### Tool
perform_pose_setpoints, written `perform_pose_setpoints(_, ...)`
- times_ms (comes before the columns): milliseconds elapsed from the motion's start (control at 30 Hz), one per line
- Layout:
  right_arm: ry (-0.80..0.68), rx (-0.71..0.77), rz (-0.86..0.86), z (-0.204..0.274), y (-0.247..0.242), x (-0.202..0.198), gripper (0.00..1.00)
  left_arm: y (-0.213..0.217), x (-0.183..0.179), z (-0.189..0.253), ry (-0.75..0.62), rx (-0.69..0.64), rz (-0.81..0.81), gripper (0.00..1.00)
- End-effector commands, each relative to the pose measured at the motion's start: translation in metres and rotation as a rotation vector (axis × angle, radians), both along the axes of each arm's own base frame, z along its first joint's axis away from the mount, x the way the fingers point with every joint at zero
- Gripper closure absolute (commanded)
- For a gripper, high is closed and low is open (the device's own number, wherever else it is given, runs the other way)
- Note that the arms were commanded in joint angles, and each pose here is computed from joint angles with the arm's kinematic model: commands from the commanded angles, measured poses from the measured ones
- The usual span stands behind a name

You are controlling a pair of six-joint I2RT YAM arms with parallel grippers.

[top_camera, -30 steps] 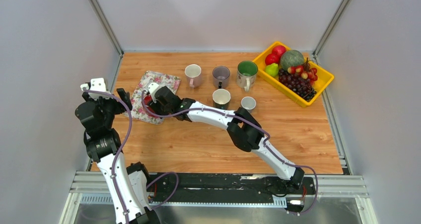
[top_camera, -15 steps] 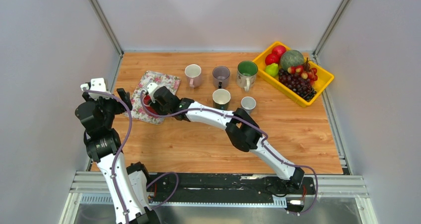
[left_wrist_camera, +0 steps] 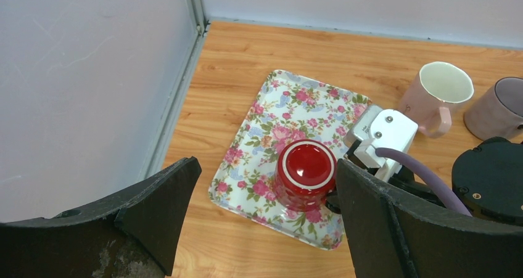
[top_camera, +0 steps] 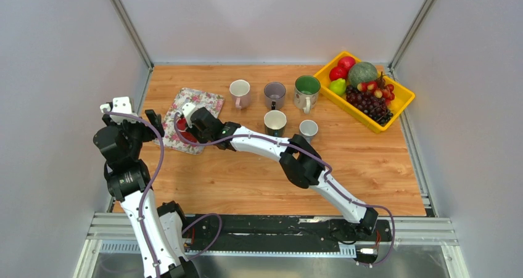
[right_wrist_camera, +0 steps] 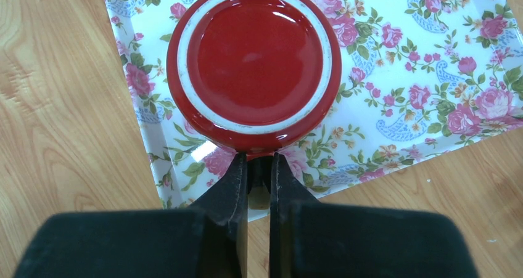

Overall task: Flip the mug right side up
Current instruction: Turn over the cup on the tray.

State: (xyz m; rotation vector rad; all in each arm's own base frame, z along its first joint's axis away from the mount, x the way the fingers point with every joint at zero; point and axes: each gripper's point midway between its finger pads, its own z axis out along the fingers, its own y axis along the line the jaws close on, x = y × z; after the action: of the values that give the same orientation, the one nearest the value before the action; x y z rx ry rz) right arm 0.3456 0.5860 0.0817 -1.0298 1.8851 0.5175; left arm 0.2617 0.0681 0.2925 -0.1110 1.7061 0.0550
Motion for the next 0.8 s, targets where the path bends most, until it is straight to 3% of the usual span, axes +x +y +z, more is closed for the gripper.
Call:
perform_pose_setpoints(0, -0.069, 0.049, 0.026, 0.022, 0.014, 0.004, 1.0, 0.0, 0.001, 0.006, -0.029, 0.0, -0.003, 0.08)
perform_pose_setpoints(133, -0.103, 0.062, 0.07, 0.03, 0.015, 0.003, 1.0, 0.0, 0.001, 0.006, -0.029, -0.004, -0.002, 0.08)
perform_pose_setpoints(300, -0.131, 0.169, 0.098, 0.075, 0.017, 0.004, 1.0, 0.0, 0.002, 0.003, -0.022, -0.018, -0.003, 0.08)
perform_pose_setpoints(767, 0.054, 0.438, 0.145, 0.175, -0.017, 0.018, 1.0, -0.031, 0.013, 0.002, -0.03, -0.15, -0.173, 0.07)
